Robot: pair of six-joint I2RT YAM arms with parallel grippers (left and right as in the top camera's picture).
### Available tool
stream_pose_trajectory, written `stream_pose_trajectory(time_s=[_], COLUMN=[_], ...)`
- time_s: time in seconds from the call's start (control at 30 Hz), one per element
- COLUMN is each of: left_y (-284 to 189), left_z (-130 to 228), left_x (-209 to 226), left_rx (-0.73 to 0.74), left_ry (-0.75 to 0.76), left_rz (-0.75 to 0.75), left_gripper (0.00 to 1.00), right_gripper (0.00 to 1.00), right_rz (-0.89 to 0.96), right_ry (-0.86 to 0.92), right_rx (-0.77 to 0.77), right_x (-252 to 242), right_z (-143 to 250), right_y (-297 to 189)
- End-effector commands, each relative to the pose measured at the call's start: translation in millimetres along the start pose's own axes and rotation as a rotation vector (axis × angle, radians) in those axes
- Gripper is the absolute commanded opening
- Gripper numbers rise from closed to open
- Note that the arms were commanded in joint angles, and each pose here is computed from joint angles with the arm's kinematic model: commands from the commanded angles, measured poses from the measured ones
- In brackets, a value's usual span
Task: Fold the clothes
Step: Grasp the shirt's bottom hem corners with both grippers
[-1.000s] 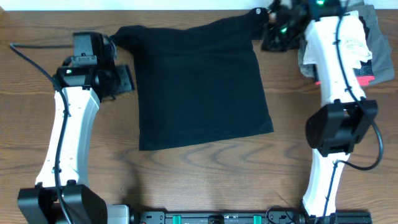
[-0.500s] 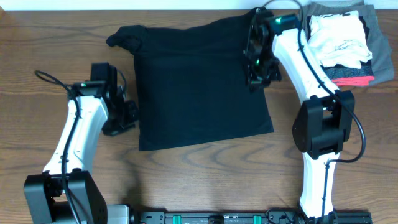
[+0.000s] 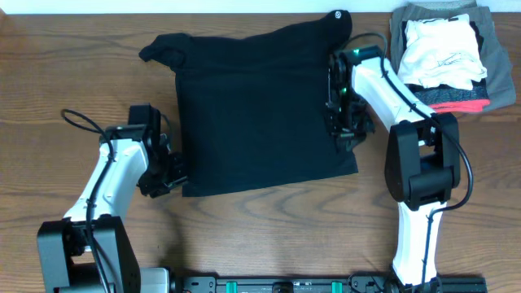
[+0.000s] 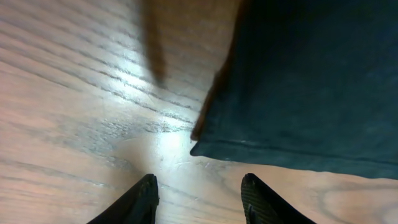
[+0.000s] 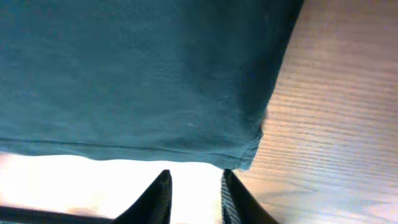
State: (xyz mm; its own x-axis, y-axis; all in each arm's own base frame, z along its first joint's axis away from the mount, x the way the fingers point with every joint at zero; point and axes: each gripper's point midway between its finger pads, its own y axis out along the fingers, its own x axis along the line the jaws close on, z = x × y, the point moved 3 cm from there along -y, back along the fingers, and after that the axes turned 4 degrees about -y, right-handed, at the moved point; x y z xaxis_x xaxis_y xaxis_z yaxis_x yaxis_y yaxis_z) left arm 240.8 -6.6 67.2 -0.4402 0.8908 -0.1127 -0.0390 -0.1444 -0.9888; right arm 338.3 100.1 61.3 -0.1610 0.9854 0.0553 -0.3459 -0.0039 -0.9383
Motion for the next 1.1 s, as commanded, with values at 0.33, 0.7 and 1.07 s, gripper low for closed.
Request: stream_pose_trajectory(time_s=[0.33,0.7,1.07], left_y=[26.5,29.3,37.1], left_z=[-2.9,-8.5,-1.4], left_x=[3.7,3.0,-5.1], left_rx=[-0.045,-0.079,-0.054], left_ry=[0.023,0.046,0.046], left_rz=[0.02,0.024,0.1], left_gripper=[0.45,0.5,0.5], right_gripper=[0.29,0.38,0.51], right_rz=[0.048,0.114,-0.015], right_ry=[0.04,0.157,0.1], right_rx=[-0.058,-0.093,-0.318], right_x=[-18.7,-66.5,-56.6], right_z=[2.1,-0.7,-28.0], right_y=[33.9,26.1,-45.5])
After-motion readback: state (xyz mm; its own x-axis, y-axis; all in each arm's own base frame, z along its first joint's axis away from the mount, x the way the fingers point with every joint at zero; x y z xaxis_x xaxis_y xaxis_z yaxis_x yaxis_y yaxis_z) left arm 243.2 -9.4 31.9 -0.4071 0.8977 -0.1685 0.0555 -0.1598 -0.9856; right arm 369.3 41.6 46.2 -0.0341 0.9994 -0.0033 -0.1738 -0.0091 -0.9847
